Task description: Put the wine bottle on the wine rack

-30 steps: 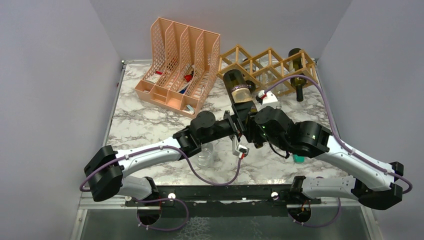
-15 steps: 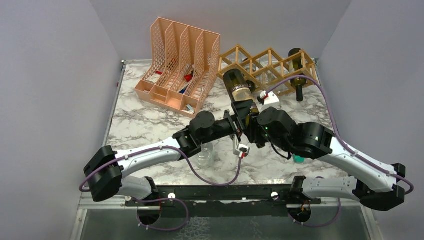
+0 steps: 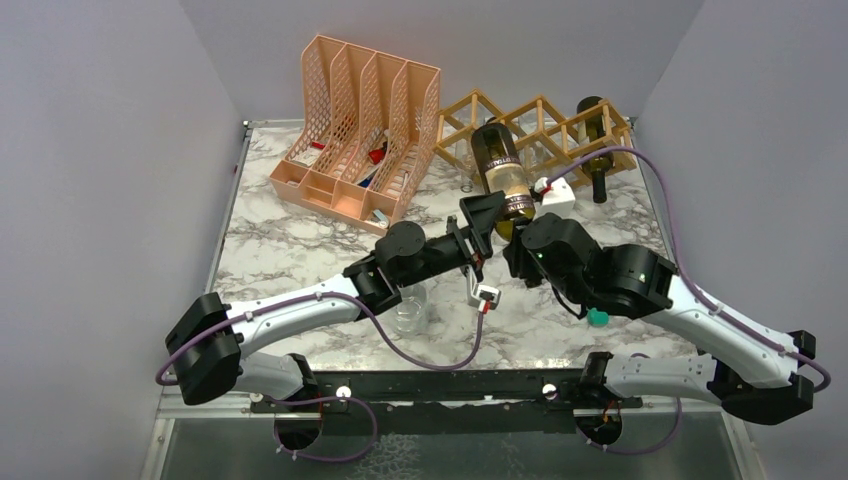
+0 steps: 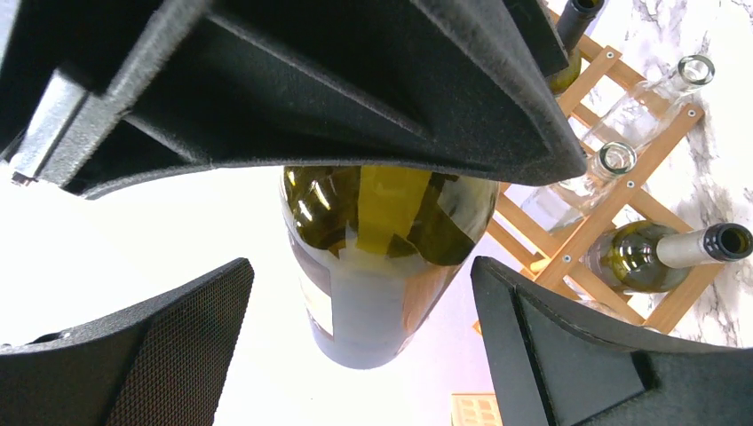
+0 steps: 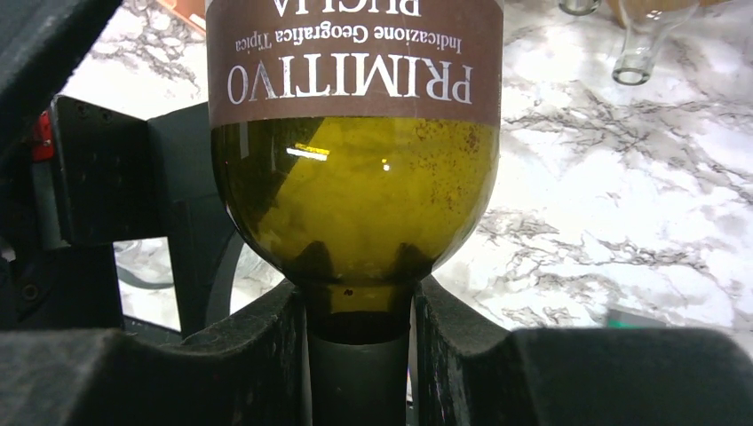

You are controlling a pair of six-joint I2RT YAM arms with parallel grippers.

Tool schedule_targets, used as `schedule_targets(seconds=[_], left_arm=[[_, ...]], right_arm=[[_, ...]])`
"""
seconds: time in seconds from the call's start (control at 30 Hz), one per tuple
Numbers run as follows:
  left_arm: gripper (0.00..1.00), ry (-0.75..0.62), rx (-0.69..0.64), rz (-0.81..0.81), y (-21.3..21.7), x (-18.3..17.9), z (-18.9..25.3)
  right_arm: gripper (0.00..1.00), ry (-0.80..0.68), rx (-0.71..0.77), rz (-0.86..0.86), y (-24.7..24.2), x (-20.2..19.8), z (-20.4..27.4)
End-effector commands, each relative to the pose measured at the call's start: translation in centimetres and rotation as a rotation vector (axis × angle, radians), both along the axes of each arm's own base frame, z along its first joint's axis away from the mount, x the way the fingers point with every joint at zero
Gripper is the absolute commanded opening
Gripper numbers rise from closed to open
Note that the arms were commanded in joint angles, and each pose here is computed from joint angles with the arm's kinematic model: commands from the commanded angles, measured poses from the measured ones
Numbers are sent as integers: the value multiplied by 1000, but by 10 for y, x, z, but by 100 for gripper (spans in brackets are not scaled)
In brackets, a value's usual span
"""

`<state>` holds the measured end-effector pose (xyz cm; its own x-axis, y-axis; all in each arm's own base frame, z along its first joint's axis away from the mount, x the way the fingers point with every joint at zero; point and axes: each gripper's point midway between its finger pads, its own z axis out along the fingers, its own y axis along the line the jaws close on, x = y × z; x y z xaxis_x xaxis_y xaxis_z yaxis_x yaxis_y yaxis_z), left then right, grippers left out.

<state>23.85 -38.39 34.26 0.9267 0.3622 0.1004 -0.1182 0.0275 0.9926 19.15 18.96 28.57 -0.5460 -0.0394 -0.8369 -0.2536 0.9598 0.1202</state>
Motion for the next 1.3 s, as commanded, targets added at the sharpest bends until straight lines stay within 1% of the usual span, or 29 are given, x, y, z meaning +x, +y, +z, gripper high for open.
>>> schedule_targets(seconds=[0.0,0.13,0.33,0.5,0.63,0.73,0.8,0.93,1.03,1.13,1.27], left_arm=[[99,-33,-87,16,8,-2,39],[99,-1,-105,35,11,1,41],[99,73,-174,127,27,18,50],[99,180,-280,167,41,28,63],[99,295,-389,183,50,35,74],[99,396,-502,209,59,43,86],[99,469,-604,237,68,49,97],[99,617,-858,329,93,64,115],[99,728,-1054,397,115,72,118],[99,842,-1135,415,123,70,109],[99,998,-1153,429,125,63,99]], right_arm=[[1,-149,81,-104,-8,21,46],[1,-191,55,-123,-9,39,51],[1,-252,97,-118,-11,91,73],[1,-263,132,-98,-6,133,83],[1,-238,157,-91,0,162,79],[1,-217,189,-108,-2,185,73],[1,-198,223,-129,-8,199,71],[1,-180,269,-127,-7,222,67],[1,-146,280,-132,-7,239,57],[1,-120,294,-133,-6,255,46],[1,-97,303,-122,1,274,38]])
